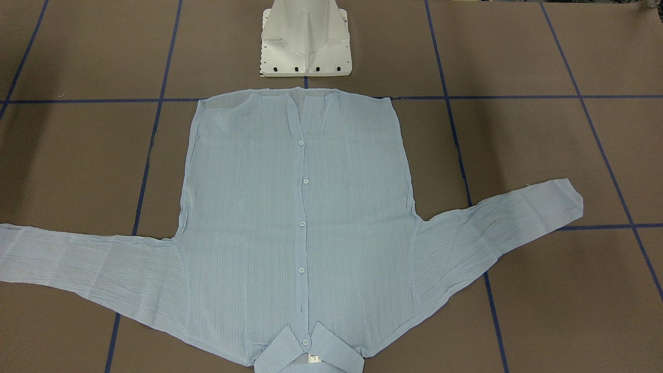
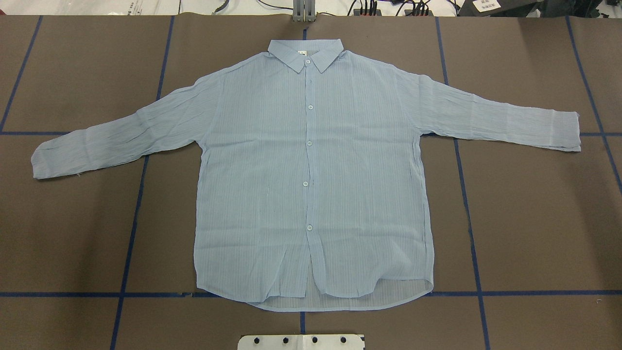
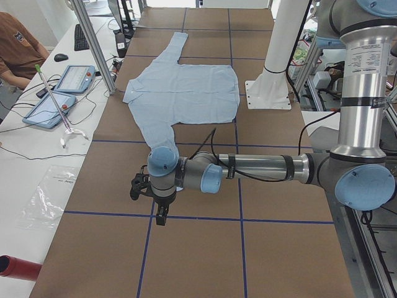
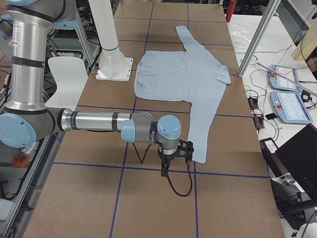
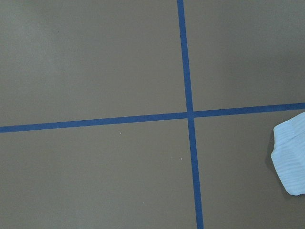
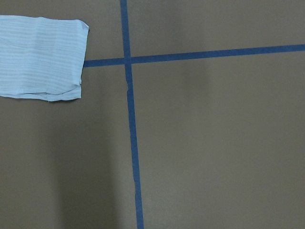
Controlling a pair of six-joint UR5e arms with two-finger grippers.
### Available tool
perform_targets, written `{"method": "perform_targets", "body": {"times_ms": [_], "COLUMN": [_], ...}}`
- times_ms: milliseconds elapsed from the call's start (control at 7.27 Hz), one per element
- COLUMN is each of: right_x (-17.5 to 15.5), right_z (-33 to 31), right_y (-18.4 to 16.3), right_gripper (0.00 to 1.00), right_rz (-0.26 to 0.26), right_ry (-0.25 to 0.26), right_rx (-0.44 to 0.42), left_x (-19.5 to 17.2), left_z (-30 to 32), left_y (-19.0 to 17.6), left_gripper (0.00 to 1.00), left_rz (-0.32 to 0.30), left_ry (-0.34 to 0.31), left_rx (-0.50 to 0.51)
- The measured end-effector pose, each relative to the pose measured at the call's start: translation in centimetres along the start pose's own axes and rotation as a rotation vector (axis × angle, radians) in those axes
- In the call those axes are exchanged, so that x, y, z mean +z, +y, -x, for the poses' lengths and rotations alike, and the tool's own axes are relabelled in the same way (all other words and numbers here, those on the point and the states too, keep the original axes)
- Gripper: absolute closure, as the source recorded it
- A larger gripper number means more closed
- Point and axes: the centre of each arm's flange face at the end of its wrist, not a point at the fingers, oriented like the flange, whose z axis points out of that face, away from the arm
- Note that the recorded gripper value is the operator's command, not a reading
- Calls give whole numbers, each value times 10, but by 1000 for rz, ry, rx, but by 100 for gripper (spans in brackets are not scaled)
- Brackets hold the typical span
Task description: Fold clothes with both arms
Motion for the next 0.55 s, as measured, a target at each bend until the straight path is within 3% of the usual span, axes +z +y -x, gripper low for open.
{"method": "perform_targets", "body": {"times_ms": [550], "right_x": [-1], "right_z": [3], "right_y": [-3], "right_gripper": [0], "right_rz": [-4], "right_ry": [-9], "right_rx": [-3], "left_x": [0], "left_z": [-1], "left_y": [0], "left_gripper": [0], "left_rz": [-7], "left_ry": [2], "left_rx": [14]}}
